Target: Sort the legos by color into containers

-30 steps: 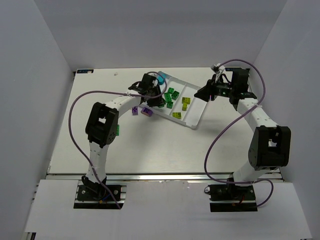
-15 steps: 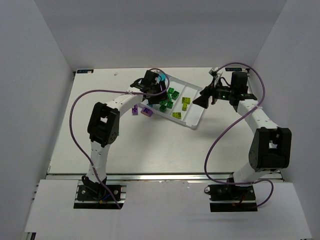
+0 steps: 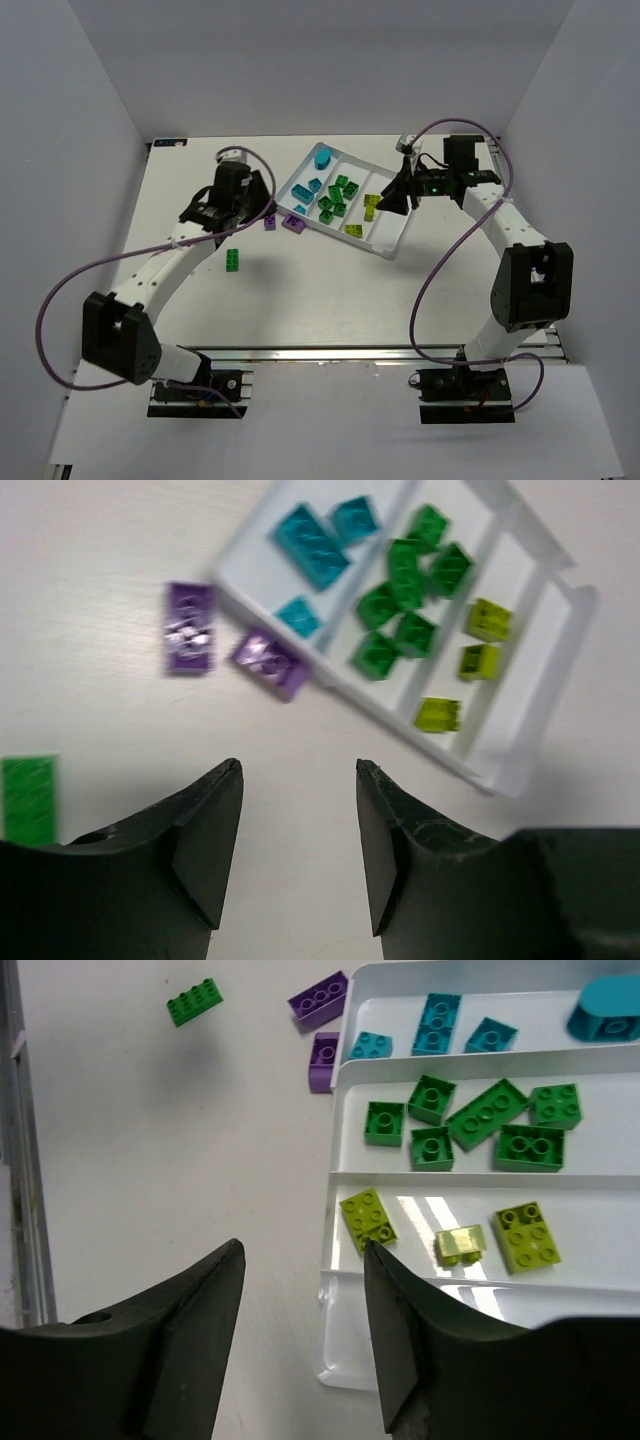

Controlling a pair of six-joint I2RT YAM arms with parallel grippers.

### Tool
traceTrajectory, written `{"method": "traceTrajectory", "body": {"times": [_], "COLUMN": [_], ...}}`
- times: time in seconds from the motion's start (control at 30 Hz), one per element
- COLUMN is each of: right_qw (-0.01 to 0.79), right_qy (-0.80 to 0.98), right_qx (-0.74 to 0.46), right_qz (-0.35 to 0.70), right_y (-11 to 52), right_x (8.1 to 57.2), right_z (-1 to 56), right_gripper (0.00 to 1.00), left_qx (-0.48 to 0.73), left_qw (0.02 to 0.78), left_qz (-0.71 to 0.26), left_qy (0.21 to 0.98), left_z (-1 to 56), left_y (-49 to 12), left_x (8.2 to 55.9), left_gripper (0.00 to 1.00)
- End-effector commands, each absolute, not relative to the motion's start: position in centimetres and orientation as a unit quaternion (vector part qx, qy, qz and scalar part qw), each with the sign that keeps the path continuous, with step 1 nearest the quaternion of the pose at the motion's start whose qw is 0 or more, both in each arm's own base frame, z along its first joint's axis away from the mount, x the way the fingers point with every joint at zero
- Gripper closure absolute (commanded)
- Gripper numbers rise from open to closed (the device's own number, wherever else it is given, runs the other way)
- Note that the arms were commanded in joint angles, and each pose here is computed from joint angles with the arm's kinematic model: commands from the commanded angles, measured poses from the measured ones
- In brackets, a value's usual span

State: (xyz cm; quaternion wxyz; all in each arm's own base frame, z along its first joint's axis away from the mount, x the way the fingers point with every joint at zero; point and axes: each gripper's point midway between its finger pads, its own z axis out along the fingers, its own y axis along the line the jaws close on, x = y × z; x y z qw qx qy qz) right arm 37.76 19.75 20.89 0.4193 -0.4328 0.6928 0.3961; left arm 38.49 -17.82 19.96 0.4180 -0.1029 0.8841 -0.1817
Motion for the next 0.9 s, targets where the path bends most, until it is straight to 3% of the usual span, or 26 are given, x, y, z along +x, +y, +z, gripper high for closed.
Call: {"method": "traceTrajectory", "body": {"times": [0.0,0.13,0.3,0.87], "right_qw": [0.415,0.397,0.392,0.395], "right_qy": [0.677,0.691,0.696,0.703], "right_qx": [-0.467,-0.468,-0.475,-0.471], "right_qz": [0.388,0.382,0.368,0.357], "right_y": [21.1,21.7,21.9,21.6], "right_x": [36.4,36.1,36.2,36.2], "right_z": [21.8,21.2,20.9,20.7], "right_gripper": [0.45,0.48,0.38,0.32], "left_qx": [-0.134,-0.162,-0.164,-0.119], "left_qw": [0.402,0.355,0.286,0.212], "left_qz": [-0.109,-0.052,-0.01,0.052], "left_qy": [0.899,0.919,0.944,0.969], "left_z": [16.9,13.0,8.5,3.0], "left_y": [-12.6,-8.5,-6.2,-4.0], "left_x": [35.6,32.5,31.1,34.7], "left_gripper": [0.41,0.38,0.32,0.32]}}
